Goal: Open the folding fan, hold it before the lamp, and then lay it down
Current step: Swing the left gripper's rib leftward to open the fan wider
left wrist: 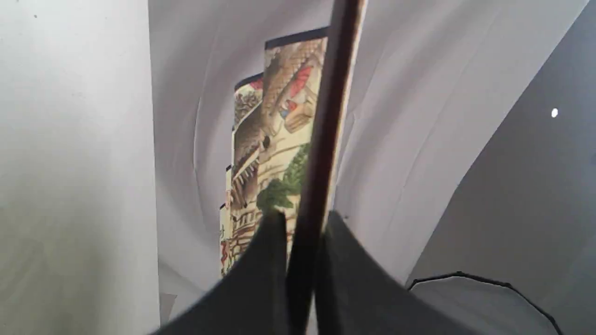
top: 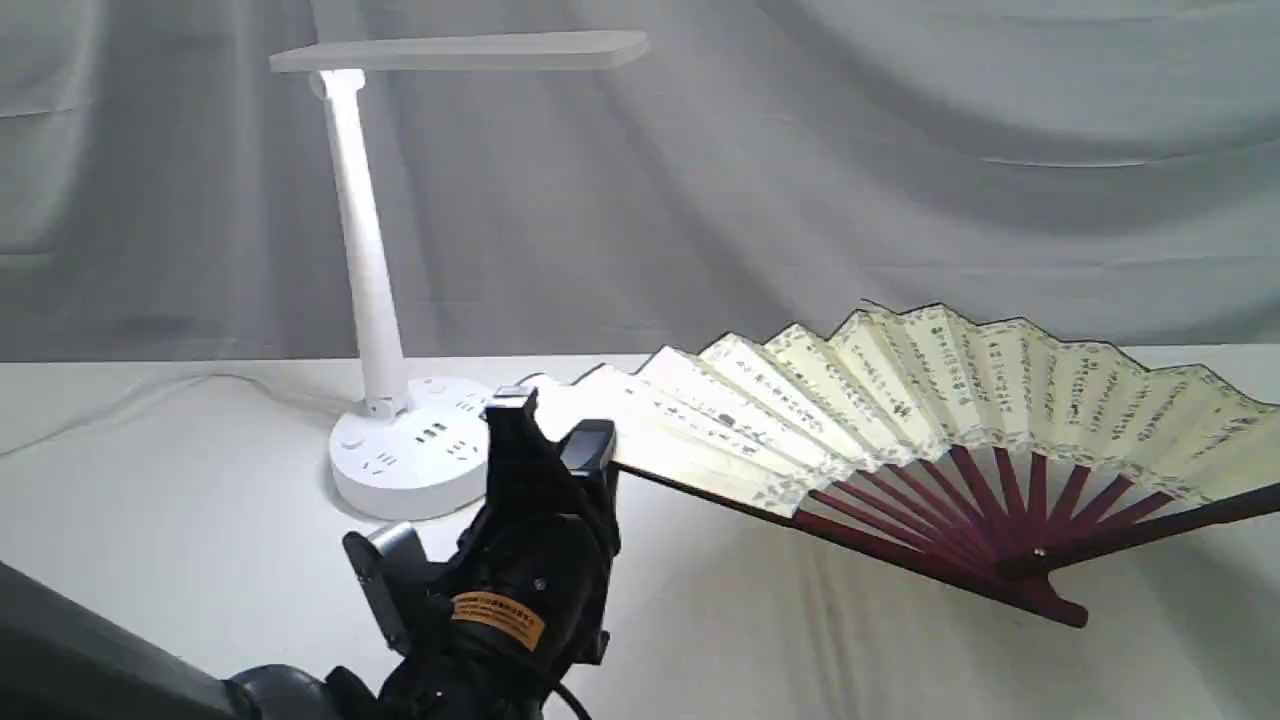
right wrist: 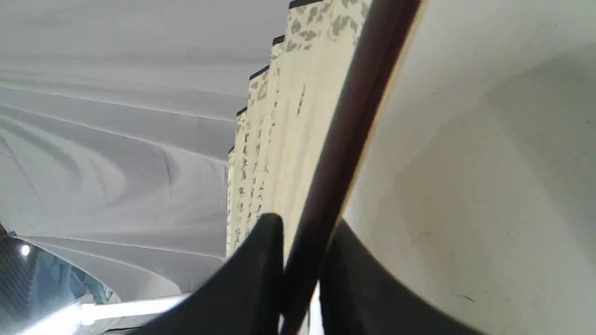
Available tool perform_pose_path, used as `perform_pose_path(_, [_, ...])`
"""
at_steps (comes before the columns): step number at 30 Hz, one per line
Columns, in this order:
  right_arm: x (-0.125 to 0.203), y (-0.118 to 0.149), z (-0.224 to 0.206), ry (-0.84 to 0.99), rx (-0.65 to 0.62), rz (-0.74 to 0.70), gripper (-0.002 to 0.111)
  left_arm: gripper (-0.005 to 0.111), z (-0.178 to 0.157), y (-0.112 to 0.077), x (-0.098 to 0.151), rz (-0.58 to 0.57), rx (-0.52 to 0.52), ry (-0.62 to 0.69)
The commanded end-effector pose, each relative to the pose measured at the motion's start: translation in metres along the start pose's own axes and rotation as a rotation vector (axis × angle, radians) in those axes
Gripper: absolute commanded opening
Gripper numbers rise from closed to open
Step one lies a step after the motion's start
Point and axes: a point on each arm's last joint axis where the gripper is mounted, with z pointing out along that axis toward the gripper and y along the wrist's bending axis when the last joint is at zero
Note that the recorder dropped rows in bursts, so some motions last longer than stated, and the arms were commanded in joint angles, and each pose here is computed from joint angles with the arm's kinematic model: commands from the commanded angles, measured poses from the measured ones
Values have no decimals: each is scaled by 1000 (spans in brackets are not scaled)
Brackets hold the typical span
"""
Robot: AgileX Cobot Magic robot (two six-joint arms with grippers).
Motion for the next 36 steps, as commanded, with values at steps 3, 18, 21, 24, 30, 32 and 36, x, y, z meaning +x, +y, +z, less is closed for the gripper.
perform_pose_path(3, [-10,-10,-18,-71,61,-42,0,0,1,-14,-9,-98,95,-100])
perform_pose_path(18, [-15,-10,-24,-119,46,-22,0,0,-1,-17,-1,-102,103,-231])
perform_pose_path(21, [-15,-10,-24,-118,44,-22,0,0,0,-20,7,-65,104,-248])
perform_pose_path(24, [-15,-10,-24,-116,45,-23,0,0,-2,-19,10,-69,100,-247])
perform_pose_path(30, [-14,-9,-21,-109,41,-24,0,0,-3,-18,7,-80,95,-278])
perform_pose_path(32, [-12,-7,-18,-98,31,-26,0,0,-4,-17,9,-80,93,-274])
perform_pose_path(36, [-5,-1,-5,-57,8,-35,0,0,-4,-17,8,-30,84,-287])
